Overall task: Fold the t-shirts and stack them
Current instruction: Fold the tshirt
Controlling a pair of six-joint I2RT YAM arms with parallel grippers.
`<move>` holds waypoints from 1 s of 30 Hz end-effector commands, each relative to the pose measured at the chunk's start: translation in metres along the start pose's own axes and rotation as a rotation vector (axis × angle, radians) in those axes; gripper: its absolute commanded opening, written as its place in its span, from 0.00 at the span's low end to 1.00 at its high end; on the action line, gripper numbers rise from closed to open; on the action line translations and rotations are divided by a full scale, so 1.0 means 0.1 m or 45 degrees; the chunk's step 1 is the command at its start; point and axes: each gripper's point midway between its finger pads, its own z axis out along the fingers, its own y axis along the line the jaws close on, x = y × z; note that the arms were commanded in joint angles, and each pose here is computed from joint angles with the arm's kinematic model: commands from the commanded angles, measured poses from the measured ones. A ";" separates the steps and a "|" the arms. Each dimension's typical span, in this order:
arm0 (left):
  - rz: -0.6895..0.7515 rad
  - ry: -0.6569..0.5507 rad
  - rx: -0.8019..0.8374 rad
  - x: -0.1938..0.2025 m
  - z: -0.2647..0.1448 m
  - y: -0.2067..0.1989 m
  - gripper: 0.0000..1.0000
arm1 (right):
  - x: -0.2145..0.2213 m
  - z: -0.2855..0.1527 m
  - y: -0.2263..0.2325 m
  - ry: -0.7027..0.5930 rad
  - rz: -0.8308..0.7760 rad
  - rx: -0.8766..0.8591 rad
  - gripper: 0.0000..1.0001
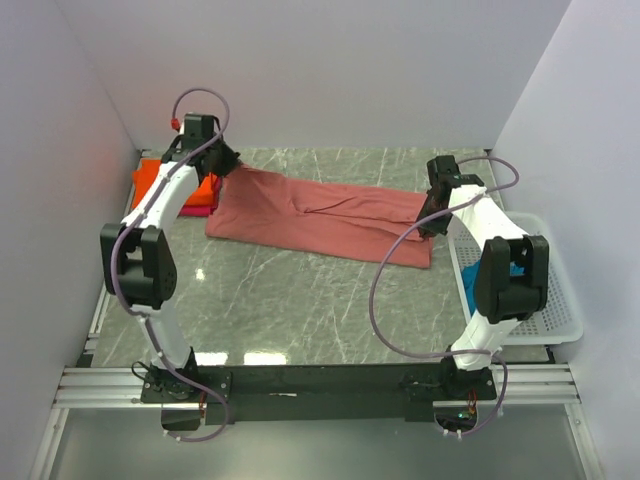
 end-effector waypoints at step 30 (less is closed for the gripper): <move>0.195 0.064 -0.145 0.40 0.86 0.07 0.99 | -0.92 0.10 1.01 -0.136 -0.144 -0.387 0.67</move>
